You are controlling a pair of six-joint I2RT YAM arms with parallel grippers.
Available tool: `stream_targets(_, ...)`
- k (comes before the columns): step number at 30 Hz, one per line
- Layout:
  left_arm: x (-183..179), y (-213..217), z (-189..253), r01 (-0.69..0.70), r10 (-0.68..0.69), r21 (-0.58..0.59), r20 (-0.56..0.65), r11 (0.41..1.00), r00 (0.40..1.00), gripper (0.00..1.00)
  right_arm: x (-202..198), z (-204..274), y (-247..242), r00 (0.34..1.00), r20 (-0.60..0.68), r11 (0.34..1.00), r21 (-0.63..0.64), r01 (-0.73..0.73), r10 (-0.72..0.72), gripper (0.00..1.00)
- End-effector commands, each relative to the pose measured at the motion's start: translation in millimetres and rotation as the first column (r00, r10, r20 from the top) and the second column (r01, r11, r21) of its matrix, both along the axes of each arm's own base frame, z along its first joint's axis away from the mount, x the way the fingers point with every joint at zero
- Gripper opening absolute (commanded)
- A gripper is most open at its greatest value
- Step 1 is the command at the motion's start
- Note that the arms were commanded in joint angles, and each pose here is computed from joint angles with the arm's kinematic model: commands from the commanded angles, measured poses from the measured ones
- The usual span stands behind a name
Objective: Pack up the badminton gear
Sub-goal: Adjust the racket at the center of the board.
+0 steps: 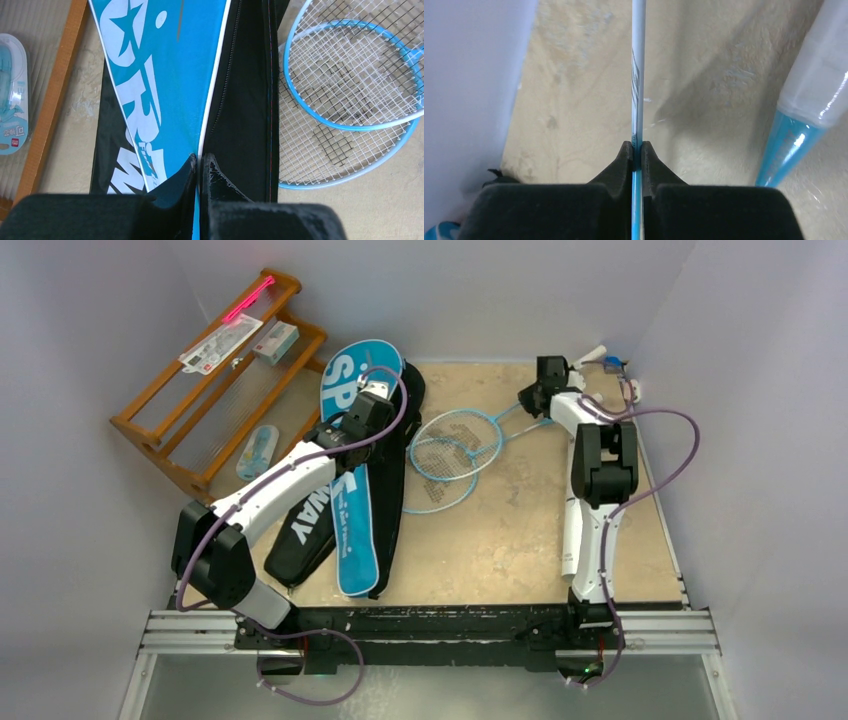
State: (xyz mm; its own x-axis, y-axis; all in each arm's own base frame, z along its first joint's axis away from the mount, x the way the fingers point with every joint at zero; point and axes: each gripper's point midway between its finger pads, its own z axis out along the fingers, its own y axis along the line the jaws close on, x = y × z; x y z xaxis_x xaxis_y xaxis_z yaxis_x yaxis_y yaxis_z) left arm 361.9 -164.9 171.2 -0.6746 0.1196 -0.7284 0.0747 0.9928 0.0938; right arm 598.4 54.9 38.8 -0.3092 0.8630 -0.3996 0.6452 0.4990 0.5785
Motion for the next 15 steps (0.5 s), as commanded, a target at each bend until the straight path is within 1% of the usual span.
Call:
stream_targets(1, 6.2, 6.3, 25.5, -0.005, 0.006, -0.014, 0.075, 1.000, 0.997, 0.00, 23.9, 141.8, -7.8, 0.940, 0.339, 0.995, -0.095, 0.004, 0.028, 0.00)
stream_targets(2, 6.0, 7.1, 25.9, -0.007, 0.008, -0.010, 0.076, 1.000, 0.997, 0.00, 22.5, 159.0, -6.3, 0.923, 0.382, 0.994, -0.106, -0.008, 0.048, 0.00)
stream_targets(5, 6.5, 10.6, 25.7, -0.018, 0.018, -0.001, 0.081, 1.000, 0.997, 0.00, 11.9, 222.3, -7.9, 0.838, 0.538, 0.988, -0.156, -0.010, 0.094, 0.00)
stream_targets(7, 7.5, 13.9, 25.8, -0.029, 0.028, 0.007, 0.084, 1.000, 0.996, 0.00, 1.7, 255.5, -5.8, 0.786, 0.600, 0.977, -0.210, -0.026, 0.150, 0.00)
stream_targets(11, 8.6, 18.9, 26.6, -0.044, 0.042, 0.019, 0.088, 0.999, 0.995, 0.00, -26.9, 299.5, 7.2, 0.713, 0.634, 0.942, -0.317, -0.114, 0.300, 0.00)
stream_targets(13, 8.7, 21.6, 27.7, -0.052, 0.049, 0.025, 0.093, 0.998, 0.994, 0.00, -46.2, 311.2, 12.9, 0.673, 0.641, 0.917, -0.371, -0.149, 0.369, 0.00)
stream_targets(15, 9.1, 24.3, 29.6, -0.060, 0.057, 0.027, 0.099, 0.998, 0.993, 0.00, -68.0, 325.0, 14.3, 0.628, 0.660, 0.897, -0.417, -0.150, 0.412, 0.00)
